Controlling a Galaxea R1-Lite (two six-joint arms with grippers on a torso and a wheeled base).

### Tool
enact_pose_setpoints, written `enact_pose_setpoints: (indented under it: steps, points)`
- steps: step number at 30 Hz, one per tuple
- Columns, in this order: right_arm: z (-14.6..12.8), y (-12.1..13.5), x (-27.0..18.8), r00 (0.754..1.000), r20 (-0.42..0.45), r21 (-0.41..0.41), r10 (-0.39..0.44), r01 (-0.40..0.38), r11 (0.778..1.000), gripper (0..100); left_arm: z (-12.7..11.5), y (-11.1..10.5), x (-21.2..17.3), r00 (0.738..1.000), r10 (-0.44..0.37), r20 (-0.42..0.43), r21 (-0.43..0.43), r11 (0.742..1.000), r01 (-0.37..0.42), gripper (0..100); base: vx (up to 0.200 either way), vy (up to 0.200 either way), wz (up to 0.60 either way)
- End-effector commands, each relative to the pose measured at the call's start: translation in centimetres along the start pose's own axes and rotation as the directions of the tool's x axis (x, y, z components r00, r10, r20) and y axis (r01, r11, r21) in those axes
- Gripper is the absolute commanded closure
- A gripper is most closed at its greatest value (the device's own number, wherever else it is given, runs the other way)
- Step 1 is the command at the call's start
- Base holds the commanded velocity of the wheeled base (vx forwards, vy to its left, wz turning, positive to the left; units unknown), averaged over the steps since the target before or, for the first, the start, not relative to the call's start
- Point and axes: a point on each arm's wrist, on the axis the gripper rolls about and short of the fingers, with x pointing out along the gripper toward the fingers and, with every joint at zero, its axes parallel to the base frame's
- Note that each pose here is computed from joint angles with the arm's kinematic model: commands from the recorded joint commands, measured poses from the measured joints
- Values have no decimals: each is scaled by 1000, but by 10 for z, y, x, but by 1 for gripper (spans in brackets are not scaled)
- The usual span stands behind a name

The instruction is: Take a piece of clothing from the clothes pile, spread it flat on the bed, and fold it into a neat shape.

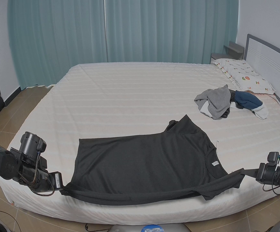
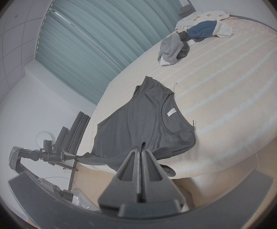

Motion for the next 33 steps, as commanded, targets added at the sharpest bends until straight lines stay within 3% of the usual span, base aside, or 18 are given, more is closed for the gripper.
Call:
enact_pose_setpoints:
  steps: [1,14,33]
  points:
    - [-2,-4,4,1000,-23,17,-8,8,1000,100,2,0,2,1000,2,6,-3,1000,-2,100,0,0,0]
    - [21,-19,37,999,-51,29,-9,10,1000,100,18,-3,7,998,17,57,-63,998,-13,100,0,0,0]
    - [46,-43,99,995,-101,33,-5,9,999,100,37,-8,67,996,6,91,-163,987,8,100,0,0,0]
